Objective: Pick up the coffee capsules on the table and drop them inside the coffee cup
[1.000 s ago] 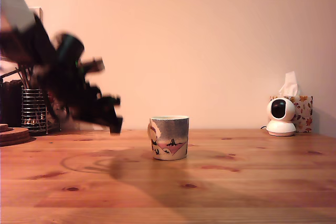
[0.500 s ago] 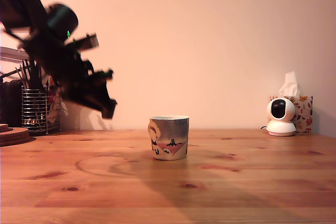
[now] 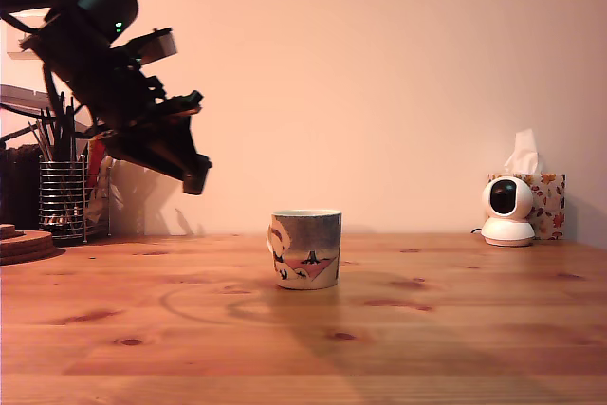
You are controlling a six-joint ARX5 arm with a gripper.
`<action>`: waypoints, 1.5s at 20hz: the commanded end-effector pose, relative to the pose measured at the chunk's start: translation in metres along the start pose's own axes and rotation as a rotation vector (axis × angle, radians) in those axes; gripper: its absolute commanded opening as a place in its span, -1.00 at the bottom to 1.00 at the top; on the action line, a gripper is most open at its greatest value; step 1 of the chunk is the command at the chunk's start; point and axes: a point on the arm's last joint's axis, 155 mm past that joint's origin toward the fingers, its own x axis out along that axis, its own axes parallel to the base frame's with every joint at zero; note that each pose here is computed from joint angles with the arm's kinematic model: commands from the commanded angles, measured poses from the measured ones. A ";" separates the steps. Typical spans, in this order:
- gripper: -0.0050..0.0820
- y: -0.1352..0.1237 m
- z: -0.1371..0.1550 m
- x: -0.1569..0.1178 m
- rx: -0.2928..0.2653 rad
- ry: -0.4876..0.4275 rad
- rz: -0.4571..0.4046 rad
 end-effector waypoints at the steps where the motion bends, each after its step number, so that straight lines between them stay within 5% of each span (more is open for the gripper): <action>1: -0.40 -0.011 0.004 -0.001 0.020 -0.008 -0.019; 16: -0.40 -0.094 0.019 0.002 0.122 -0.056 -0.206; 30: -0.40 -0.123 0.051 0.004 0.189 -0.195 -0.240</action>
